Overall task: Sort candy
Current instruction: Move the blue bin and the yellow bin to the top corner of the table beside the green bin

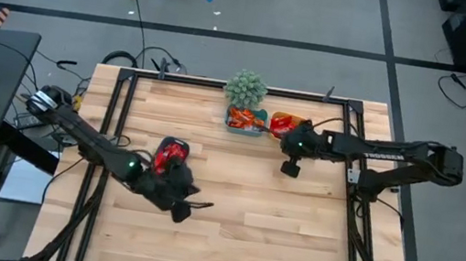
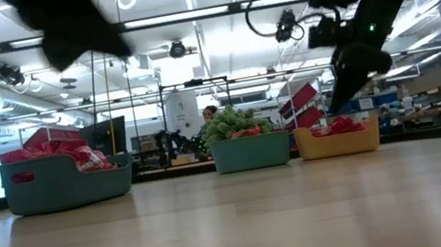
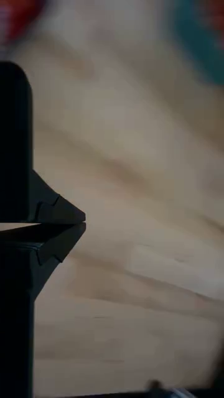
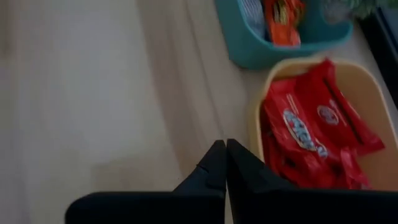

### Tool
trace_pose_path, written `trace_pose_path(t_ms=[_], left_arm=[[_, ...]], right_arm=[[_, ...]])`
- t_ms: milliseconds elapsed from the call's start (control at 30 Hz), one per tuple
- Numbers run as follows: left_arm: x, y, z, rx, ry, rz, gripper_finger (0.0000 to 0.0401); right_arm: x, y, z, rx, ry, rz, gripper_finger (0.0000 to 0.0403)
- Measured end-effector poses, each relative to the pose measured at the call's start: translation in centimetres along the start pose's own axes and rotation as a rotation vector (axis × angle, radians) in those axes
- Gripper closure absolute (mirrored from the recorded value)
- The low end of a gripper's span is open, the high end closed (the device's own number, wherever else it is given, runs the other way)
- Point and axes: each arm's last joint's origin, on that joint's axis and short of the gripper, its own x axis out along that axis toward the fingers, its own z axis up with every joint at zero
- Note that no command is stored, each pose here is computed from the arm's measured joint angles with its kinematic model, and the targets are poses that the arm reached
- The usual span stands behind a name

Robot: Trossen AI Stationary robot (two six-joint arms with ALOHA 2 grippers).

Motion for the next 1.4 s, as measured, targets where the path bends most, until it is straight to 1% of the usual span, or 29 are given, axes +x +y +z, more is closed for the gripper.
trace_pose_path(t_ms=[100, 167, 233, 400, 567, 667, 800, 933, 1167, 1300, 1400], left_arm=[[-0.8, 0.1, -1.7, -0.146, 0.169, 0.047, 0.0401], [-1.3, 0.2, -2.9, -0.239, 0.244, 0.094, 0.0401], [-2.0, 0.5, -4.2, -0.312, 0.304, 0.171, 0.0401], [-3.1, 1.4, -7.4, -0.428, 0.377, 0.313, 0.0401], [-2.9, 3.2, -9.9, -0.531, 0.402, 0.436, 0.0401], [-2.5, 4.4, -10.9, -0.570, 0.375, 0.504, 0.0401], [-1.9, 6.4, -11.7, -0.605, 0.269, 0.600, 0.0401], [-1.1, 8.0, -12.0, -0.603, 0.166, 0.647, 0.0401], [-0.2, 9.9, -11.0, -0.555, -0.020, 0.718, 0.0401], [0.4, 10.9, -10.0, -0.488, -0.121, 0.761, 0.0401], [0.2, 11.1, -8.9, -0.434, -0.130, 0.782, 0.0401]], right_arm=[[-1.0, 0.6, 0.2, 0.003, -0.038, 0.019, 0.0403], [-1.5, 0.9, 0.2, -0.002, -0.056, 0.029, 0.0403], [-1.9, 1.2, 0.2, -0.010, -0.068, 0.039, 0.0403], [-2.2, 1.6, 0.2, -0.026, -0.075, 0.051, 0.0403], [-2.1, 1.7, 0.2, -0.015, -0.075, 0.052, 0.0403], [-2.1, 1.7, 0.2, -0.013, -0.075, 0.052, 0.0403], [-2.1, 1.7, 0.2, -0.013, -0.076, 0.052, 0.0403], [-2.1, 1.7, 0.2, -0.012, -0.076, 0.052, 0.0403], [-2.1, 1.7, 0.3, -0.011, -0.084, 0.052, 0.0403], [-2.2, 1.7, 0.4, -0.009, -0.094, 0.052, 0.0403], [-2.2, 1.7, 0.4, -0.010, -0.095, 0.052, 0.0403]])
